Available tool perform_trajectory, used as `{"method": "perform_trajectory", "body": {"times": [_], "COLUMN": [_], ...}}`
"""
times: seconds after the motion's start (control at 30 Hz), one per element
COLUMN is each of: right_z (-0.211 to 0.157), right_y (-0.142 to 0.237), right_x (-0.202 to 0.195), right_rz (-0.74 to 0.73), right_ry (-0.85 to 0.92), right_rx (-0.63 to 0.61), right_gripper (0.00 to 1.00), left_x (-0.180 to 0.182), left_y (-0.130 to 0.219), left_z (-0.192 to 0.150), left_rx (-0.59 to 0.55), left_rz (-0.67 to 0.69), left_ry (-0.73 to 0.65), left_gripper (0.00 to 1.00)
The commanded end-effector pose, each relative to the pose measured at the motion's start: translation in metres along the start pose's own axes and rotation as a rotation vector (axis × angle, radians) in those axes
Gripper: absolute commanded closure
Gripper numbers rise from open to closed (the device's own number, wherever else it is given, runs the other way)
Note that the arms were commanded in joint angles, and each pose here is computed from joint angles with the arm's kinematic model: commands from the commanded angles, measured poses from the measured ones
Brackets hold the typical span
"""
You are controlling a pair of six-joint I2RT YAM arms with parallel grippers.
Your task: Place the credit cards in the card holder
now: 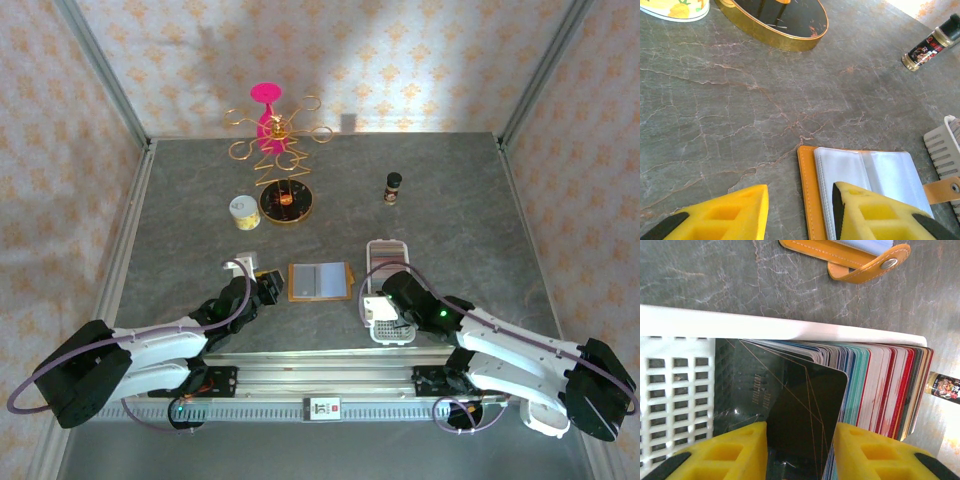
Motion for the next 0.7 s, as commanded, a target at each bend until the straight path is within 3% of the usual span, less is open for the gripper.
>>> {"method": "perform_trajectory", "body": {"times": [0.0,0.67], "right_z": [-0.0007,-0.0017], "right_y": [0.0051,0.0093], "right_x": [-0.0140,-0.0178], "right_rz": [-0.056,-0.053], "right_ry": [-0.031,-0.037], "right_rx": [0.016,0.036], "right_gripper": [0.64,0.79], "left_x": [-0.0021,-0.0046], "left_y": [-0.0009,-0.0022], "left_z": [0.0019,0.0008], "left_rx": [-0.007,0.006], "left_rz": [-0.011,-0.023], "left_ry": [0.004,0.005], "left_gripper": [0.60,0.60]}}
Point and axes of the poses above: each hand's point on the last joint's axis, 136 mm out from that joint toward the fingers, its own y axis back along the fingers, its own x axis along the line the jaws close on, z = x × y, the point moved 5 cm from there along y, back along the fingers, and after that the axes turned 4 degrees about -y, right-handed, at the moved point
